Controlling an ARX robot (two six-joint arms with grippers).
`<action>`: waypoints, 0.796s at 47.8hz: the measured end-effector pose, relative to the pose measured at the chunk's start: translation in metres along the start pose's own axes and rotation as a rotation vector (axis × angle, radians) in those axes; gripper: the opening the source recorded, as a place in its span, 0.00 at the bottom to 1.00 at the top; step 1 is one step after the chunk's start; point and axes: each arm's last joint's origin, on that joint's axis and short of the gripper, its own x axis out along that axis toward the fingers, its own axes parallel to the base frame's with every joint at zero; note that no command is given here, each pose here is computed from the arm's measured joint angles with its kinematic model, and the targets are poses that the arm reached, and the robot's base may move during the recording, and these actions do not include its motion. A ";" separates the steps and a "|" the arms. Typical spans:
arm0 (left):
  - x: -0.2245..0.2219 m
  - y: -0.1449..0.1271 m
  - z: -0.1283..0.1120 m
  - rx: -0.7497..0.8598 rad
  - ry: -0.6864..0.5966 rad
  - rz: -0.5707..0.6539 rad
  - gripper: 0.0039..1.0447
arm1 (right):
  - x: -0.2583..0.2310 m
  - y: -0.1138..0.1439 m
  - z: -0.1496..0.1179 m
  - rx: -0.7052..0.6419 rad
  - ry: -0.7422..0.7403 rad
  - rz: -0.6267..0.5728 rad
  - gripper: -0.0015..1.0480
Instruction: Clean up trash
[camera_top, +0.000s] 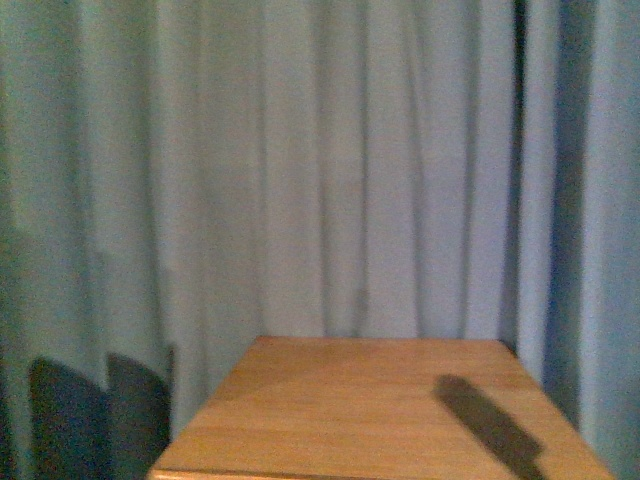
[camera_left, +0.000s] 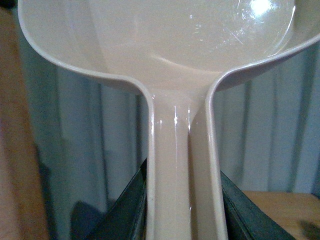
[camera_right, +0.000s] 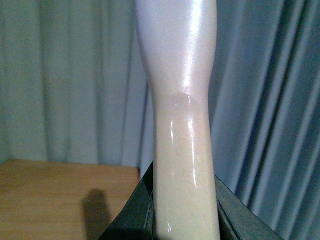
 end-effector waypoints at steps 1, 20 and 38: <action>0.000 0.000 0.000 0.000 0.000 0.000 0.25 | 0.000 0.000 0.000 -0.001 0.000 0.000 0.19; -0.001 0.001 0.000 -0.004 0.000 0.017 0.25 | 0.001 0.002 -0.003 -0.018 0.012 0.007 0.19; -0.001 0.001 -0.001 -0.004 0.000 0.017 0.25 | 0.001 0.002 -0.003 -0.017 0.010 0.012 0.19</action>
